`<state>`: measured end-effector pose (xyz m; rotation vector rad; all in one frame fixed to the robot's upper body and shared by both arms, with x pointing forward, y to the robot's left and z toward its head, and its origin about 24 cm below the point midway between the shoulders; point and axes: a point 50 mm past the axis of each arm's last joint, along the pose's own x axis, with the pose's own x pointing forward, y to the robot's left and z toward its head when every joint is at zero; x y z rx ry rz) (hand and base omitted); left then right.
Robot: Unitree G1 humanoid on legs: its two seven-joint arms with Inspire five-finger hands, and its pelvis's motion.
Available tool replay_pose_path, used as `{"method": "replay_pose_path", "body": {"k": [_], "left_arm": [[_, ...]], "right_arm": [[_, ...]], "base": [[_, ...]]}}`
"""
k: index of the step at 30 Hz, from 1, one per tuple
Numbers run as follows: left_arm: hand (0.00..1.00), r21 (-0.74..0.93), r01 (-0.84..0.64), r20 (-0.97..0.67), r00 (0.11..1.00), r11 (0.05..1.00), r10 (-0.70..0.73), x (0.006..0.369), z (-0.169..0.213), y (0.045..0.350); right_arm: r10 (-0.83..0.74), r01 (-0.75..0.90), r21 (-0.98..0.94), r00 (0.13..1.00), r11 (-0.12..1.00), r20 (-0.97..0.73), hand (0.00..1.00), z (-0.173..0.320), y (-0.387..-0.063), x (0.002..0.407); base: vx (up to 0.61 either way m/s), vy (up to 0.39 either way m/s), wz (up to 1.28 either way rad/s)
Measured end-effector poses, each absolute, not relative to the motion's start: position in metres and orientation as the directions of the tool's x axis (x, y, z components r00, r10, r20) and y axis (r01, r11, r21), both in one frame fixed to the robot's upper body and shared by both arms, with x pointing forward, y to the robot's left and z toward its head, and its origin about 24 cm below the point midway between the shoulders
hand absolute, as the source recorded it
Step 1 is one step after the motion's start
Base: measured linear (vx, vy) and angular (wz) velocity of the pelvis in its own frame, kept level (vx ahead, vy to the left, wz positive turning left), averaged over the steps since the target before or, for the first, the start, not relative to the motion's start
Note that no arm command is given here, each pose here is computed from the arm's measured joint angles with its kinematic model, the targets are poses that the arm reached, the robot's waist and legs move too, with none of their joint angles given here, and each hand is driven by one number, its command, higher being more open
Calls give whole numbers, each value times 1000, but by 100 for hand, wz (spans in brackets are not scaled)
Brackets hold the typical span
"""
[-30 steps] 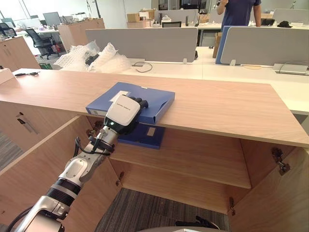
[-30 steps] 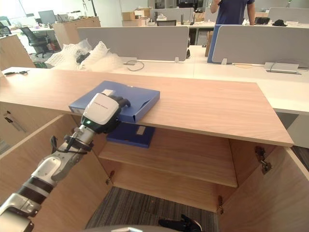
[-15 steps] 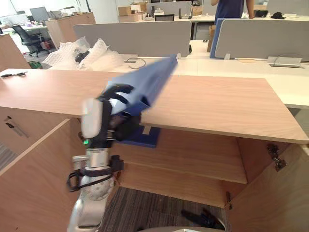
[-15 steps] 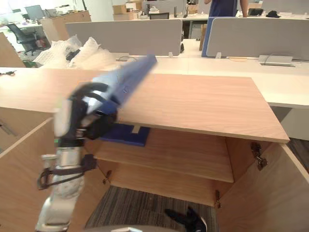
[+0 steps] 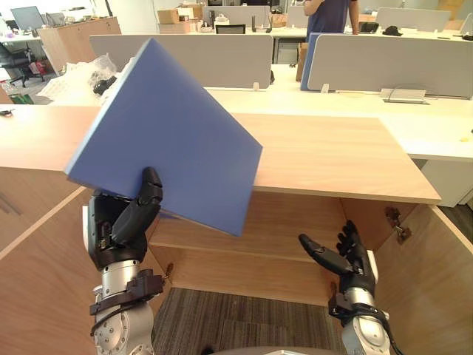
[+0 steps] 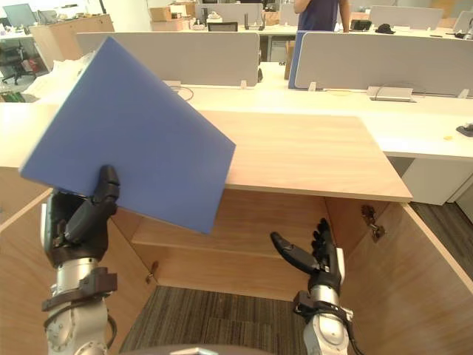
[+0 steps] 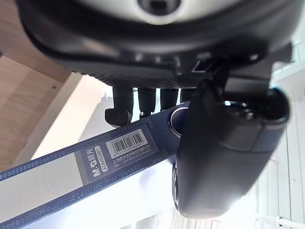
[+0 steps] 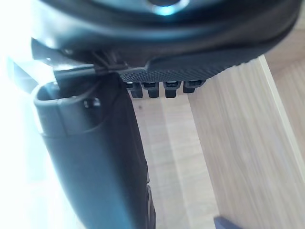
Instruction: Walk over to the cabinet, pick up the folder, carry it to the office cabinet, place the folder inside the office cabinet, then close the office cabinet door
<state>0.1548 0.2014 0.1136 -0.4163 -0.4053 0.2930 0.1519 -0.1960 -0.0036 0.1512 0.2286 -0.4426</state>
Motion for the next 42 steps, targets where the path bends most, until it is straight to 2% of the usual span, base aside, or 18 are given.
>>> {"method": "replay_pose_path", "body": {"k": [3, 15, 21, 23, 28, 30, 32, 36, 42], "left_arm": [[0, -468, -191, 332, 867, 863, 372, 153, 118, 200], [0, -531, -169, 316, 870, 831, 378, 155, 117, 196], [0, -541, -136, 323, 878, 830, 354, 158, 117, 190], [0, -547, -98, 339, 882, 831, 327, 162, 118, 187], [0, -501, 34, 398, 896, 865, 196, 180, 121, 181], [0, -470, 119, 420, 901, 874, 103, 192, 121, 174], [0, -442, 164, 430, 901, 882, 48, 198, 121, 171], [0, -369, 250, 435, 898, 895, -72, 203, 120, 169], [0, -321, 300, 389, 907, 898, -163, 208, 110, 167]], "right_arm": [[-469, 493, 76, 858, 867, -209, 100, 7, -205, 149], [-565, 563, 89, 825, 822, -1, 100, 57, -217, 148], [-566, 608, -84, 775, 790, 283, 100, 109, -215, 149], [-539, 595, -82, 771, 799, 339, 100, 118, -213, 154], [-397, 452, -3, 787, 892, 471, 100, 143, -204, 179], [-288, 285, 87, 804, 955, 520, 100, 151, -201, 197], [-183, 159, 91, 820, 983, 542, 100, 156, -199, 211], [101, -97, -35, 843, 995, 529, 100, 167, -197, 244], [308, -301, -89, 838, 949, 451, 100, 179, -198, 279]], "base": [[14, -20, -18], [-2, -28, -10], [-17, -27, -4], [-37, -32, -10], [-41, -27, -11], [-35, -20, -2], [-18, -11, -1], [-23, -35, 8], [-4, -32, 11]]}}
